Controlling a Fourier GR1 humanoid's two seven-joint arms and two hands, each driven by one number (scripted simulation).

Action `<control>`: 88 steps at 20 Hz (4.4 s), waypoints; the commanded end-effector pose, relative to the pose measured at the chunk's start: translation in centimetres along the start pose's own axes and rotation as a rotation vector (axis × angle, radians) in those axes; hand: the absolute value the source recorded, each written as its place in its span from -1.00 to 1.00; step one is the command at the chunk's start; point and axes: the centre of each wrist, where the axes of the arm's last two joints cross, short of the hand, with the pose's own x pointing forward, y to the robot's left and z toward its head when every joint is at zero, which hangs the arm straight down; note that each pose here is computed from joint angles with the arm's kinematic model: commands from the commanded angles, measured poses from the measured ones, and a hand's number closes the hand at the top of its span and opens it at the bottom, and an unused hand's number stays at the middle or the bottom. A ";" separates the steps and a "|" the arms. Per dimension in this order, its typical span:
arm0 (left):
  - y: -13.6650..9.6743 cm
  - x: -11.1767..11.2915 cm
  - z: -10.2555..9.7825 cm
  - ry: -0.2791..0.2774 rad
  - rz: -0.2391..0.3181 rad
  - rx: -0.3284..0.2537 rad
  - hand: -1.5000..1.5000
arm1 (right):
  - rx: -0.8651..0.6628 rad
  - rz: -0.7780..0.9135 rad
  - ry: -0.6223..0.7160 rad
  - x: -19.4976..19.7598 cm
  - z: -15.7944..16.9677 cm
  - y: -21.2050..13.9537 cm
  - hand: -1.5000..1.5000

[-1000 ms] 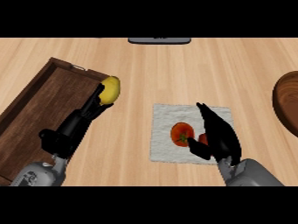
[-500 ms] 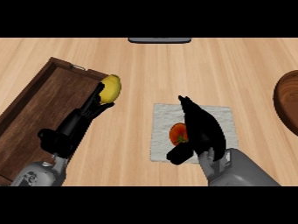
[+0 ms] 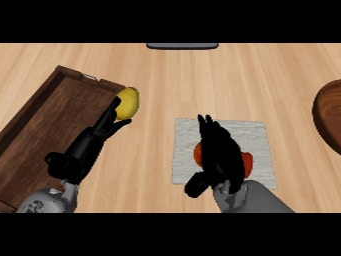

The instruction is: Pick the tomato from the placemat and place it in the bowl

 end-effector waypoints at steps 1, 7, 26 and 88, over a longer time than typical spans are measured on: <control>1.4 0.0 -0.1 -0.007 0.009 0.012 0.00 | -0.067 0.016 0.143 0.8 1.3 -0.3 -1.00; 0.2 0.1 -1.3 0.015 0.001 0.008 0.00 | -0.139 0.084 0.188 -0.6 -0.3 1.5 -1.00; 2.2 -0.2 -0.6 0.001 0.002 0.004 0.00 | -0.094 0.046 0.220 -4.5 -4.6 5.7 -1.00; -1.1 0.2 -0.1 0.004 -0.010 -0.046 0.00 | -0.467 0.086 0.036 -32.0 -7.7 -22.2 1.00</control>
